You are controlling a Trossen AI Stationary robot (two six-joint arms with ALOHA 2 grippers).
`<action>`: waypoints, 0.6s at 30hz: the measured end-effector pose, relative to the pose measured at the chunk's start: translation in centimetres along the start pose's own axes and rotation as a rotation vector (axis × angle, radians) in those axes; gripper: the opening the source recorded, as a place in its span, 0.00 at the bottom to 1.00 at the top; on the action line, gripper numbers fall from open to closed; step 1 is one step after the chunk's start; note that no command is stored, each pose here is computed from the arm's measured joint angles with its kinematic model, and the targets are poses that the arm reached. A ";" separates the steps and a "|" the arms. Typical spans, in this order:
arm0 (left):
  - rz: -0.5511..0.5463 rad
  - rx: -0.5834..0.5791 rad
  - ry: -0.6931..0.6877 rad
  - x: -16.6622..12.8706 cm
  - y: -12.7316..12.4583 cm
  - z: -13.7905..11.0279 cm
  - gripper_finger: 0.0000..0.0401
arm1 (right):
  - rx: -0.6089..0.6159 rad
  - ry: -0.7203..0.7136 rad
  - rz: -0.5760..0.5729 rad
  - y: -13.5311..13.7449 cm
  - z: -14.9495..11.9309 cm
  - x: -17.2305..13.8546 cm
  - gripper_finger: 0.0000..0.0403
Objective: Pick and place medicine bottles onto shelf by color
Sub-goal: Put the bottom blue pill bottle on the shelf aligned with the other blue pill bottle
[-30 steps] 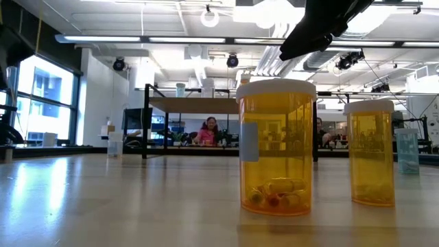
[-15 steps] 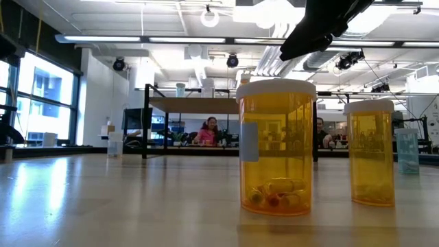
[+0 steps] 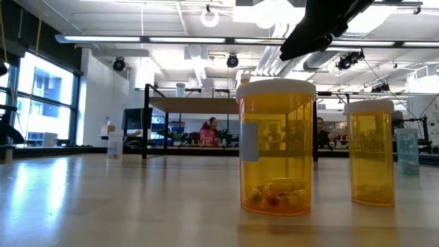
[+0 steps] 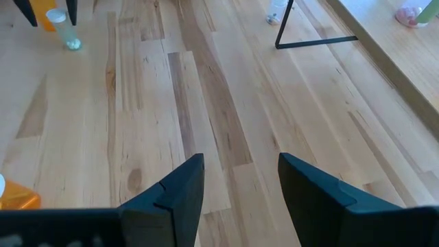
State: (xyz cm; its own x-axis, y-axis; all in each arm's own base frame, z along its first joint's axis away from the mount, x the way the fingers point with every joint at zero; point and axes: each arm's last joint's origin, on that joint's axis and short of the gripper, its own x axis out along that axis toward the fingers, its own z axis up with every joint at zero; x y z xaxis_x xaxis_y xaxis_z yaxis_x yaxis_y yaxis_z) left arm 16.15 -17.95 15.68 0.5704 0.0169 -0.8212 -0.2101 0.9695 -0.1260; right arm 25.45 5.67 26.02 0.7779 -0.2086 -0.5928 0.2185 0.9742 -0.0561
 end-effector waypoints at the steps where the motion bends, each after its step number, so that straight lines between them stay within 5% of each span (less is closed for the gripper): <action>1: 0.001 0.000 0.007 0.1 0.0 -0.1 0.57 | 0.000 0.000 0.000 0.0 0.0 0.0 0.44; 12: 0.029 -0.015 -0.019 0.4 0.0 -0.1 0.56 | 0.000 0.000 0.000 0.0 0.0 0.0 0.44; 18: 0.017 -0.042 0.003 0.4 0.0 -0.1 0.45 | 0.000 0.000 0.000 0.0 0.0 0.0 0.44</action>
State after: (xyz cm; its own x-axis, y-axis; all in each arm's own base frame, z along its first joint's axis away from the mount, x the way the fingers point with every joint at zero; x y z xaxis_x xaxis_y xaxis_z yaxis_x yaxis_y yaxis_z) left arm 16.25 -17.97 15.30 0.5640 0.0326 -0.8251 -0.2530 0.9580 -0.1351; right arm 25.45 5.67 26.02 0.7777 -0.2086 -0.5930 0.2185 0.9742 -0.0562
